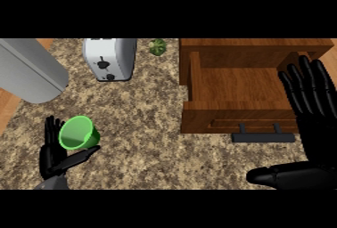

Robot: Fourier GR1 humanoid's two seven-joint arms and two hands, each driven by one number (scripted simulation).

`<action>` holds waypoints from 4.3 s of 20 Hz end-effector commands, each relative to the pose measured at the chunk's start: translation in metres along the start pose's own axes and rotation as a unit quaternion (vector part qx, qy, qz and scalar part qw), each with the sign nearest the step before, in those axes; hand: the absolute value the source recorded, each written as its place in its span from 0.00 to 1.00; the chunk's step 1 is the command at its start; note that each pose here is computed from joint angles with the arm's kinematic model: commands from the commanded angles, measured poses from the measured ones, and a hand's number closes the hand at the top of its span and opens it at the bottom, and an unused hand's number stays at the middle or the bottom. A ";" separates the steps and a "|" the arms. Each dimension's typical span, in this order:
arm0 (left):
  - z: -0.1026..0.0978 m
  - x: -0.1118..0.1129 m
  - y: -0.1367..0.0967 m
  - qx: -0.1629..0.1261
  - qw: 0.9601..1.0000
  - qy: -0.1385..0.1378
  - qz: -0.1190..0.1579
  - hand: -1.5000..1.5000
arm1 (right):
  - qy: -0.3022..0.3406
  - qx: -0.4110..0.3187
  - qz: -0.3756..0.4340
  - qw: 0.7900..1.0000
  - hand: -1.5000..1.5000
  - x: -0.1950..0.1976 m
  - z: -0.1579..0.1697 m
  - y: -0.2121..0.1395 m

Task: Pick up the cup, place it into the drawer and close the drawer

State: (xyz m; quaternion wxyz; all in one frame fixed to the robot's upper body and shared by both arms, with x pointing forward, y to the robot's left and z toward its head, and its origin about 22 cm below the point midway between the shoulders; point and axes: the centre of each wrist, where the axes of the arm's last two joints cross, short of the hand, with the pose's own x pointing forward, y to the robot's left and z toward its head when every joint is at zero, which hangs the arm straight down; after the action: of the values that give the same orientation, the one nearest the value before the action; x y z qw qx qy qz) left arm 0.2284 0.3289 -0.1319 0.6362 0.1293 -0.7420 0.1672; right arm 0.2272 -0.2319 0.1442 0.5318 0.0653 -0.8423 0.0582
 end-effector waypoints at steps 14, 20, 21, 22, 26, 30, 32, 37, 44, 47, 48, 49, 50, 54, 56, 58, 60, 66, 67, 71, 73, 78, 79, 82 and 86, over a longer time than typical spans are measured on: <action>-0.007 -0.020 -0.013 -0.019 0.997 -0.001 0.077 0.00 | 0.006 0.009 -0.013 1.000 0.00 -0.002 0.005 0.003; 0.004 -0.027 -0.006 -0.044 0.991 -0.010 0.125 0.00 | 0.007 0.009 -0.009 1.000 0.00 -0.011 0.003 0.004; -0.004 -0.023 -0.006 -0.051 0.989 -0.016 0.136 0.00 | 0.010 0.000 0.000 1.000 0.00 0.000 -0.005 -0.009; -0.022 -0.014 -0.009 -0.053 0.988 -0.021 0.143 1.00 | 0.006 0.004 0.001 1.000 0.00 0.008 -0.004 -0.004; -0.012 -0.021 -0.018 -0.060 0.986 -0.037 0.154 1.00 | 0.005 0.005 -0.009 1.000 0.00 -0.001 -0.018 -0.013; -0.015 -0.018 -0.008 -0.062 0.989 -0.066 0.117 1.00 | 0.007 -0.001 0.002 1.000 0.00 -0.003 0.014 -0.011; -0.022 -0.014 -0.044 -0.071 0.988 -0.070 0.121 1.00 | 0.001 0.005 0.000 1.000 0.00 0.012 0.002 -0.018; -0.007 -0.021 -0.049 -0.137 0.979 -0.072 0.133 1.00 | 0.003 0.001 -0.001 1.000 0.00 -0.010 0.003 -0.001; -0.020 -0.007 -0.049 -0.148 0.971 -0.113 0.150 1.00 | 0.010 -0.005 -0.003 1.000 0.00 0.005 0.009 0.002; -0.041 0.019 -0.065 -0.192 0.959 -0.135 0.161 1.00 | 0.005 -0.005 0.004 1.000 0.00 -0.012 0.011 -0.008; -0.028 0.010 -0.068 -0.191 0.957 -0.136 0.173 1.00 | 0.008 -0.009 0.002 1.000 0.00 0.003 0.014 0.003; -0.033 0.025 -0.090 -0.216 0.952 -0.134 0.169 1.00 | 0.005 -0.012 0.013 1.000 0.00 0.006 0.014 -0.005; -0.049 0.036 -0.098 -0.221 0.952 -0.146 0.157 1.00 | 0.017 0.000 0.001 1.000 0.00 0.011 0.012 -0.007; -0.041 0.069 -0.123 -0.265 0.939 -0.144 0.164 1.00 | 0.024 -0.008 0.012 1.000 0.00 0.003 0.010 -0.007; -0.057 0.103 -0.131 -0.273 0.933 -0.158 0.171 1.00 | 0.018 -0.012 0.004 1.000 0.00 -0.002 0.012 0.000; -0.048 0.113 -0.149 -0.273 0.934 -0.146 0.177 1.00 | 0.020 -0.008 0.003 1.000 0.00 0.002 -0.004 -0.017; -0.065 0.135 -0.159 -0.274 0.935 -0.144 0.173 1.00 | 0.015 -0.008 0.006 1.000 0.00 0.008 0.015 -0.029; -0.074 0.196 -0.201 -0.276 0.930 -0.163 0.177 1.00 | 0.013 -0.013 0.009 1.000 0.00 -0.009 0.016 -0.030; -0.073 0.183 -0.208 -0.288 0.926 -0.171 0.172 1.00 | 0.014 -0.014 0.000 1.000 0.00 0.005 0.007 -0.007; -0.060 0.234 -0.235 -0.288 0.930 -0.156 0.166 1.00 | 0.015 -0.006 0.008 1.000 0.00 0.015 0.009 -0.025; -0.088 0.235 -0.240 -0.288 0.930 -0.167 0.154 1.00 | 0.013 -0.006 0.003 1.000 0.00 -0.003 0.011 -0.001; -0.076 0.262 -0.286 -0.287 0.931 -0.185 0.129 1.00 | 0.006 -0.005 0.007 1.000 0.00 -0.006 0.022 -0.019; -0.078 0.278 -0.292 -0.294 0.931 -0.175 0.124 1.00 | 0.012 0.002 0.000 1.000 0.00 -0.007 0.003 -0.009; -0.095 0.277 -0.304 -0.300 0.931 -0.171 0.118 1.00 | 0.009 -0.007 0.003 1.000 0.00 0.011 0.025 -0.016; -0.097 0.287 -0.325 -0.308 0.933 -0.154 0.101 1.00 | 0.011 -0.010 0.009 1.000 0.00 -0.006 0.007 -0.029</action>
State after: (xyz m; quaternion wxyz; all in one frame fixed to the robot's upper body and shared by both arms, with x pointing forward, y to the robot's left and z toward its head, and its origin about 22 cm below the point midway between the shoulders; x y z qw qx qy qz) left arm 0.3892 0.0975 0.1741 0.4917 -0.1323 -0.8604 -0.0190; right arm 0.2202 -0.2530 0.1383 0.5432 0.0545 -0.8359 0.0569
